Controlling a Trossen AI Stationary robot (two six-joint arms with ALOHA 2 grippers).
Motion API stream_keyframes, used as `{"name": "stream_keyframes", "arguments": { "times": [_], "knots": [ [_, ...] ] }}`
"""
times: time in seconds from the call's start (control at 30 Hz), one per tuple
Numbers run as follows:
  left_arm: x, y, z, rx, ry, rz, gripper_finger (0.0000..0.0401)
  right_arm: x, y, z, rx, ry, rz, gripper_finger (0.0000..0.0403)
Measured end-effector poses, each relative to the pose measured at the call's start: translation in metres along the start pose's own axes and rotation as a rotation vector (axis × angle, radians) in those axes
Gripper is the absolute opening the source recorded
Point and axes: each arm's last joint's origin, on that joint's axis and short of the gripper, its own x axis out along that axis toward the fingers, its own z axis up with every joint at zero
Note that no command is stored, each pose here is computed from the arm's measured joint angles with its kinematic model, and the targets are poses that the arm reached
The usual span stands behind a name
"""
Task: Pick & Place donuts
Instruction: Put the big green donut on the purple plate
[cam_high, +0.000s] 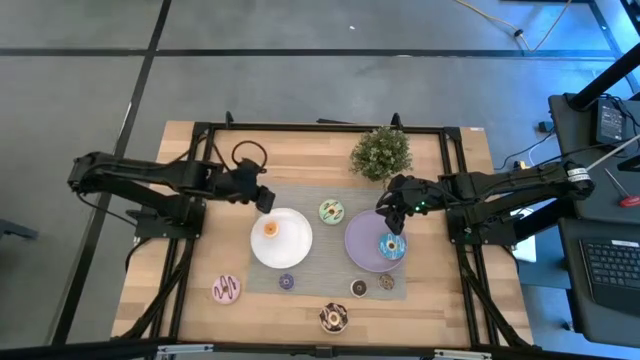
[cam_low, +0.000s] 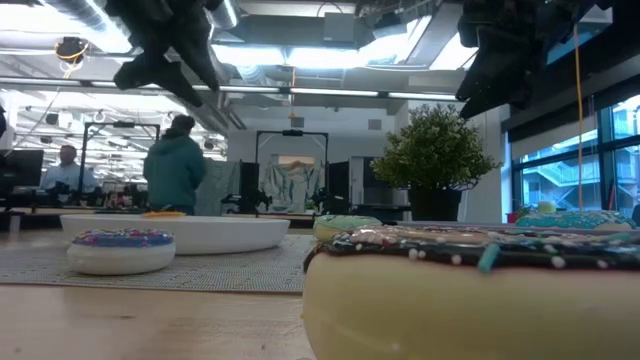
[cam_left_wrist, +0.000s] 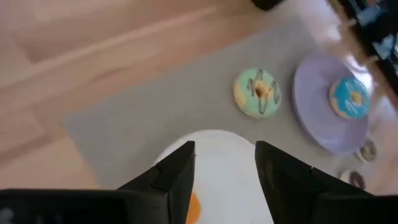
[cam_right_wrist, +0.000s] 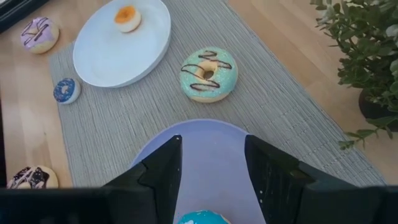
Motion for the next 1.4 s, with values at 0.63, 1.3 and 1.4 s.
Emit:
{"name": "stream_keyframes", "arguments": {
  "times": [0.63, 1.3, 1.4],
  "knots": [
    [0.000, -0.006, 0.004, 0.176, -0.054, -0.053, 0.0148, -0.026, 0.021, 0.031, -0.138, -0.063, 0.204, 0.0177],
    [0.060, -0.047, 0.022, 0.268, -0.251, -0.200, 0.0125, -0.030, 0.023, 0.043, -0.113, -0.173, 0.182, 0.0177],
    [0.083, -0.047, 0.027, 0.269, -0.259, -0.190, 0.0122, -0.030, 0.023, 0.043, -0.112, -0.166, 0.182, 0.0177]
  ]
}}
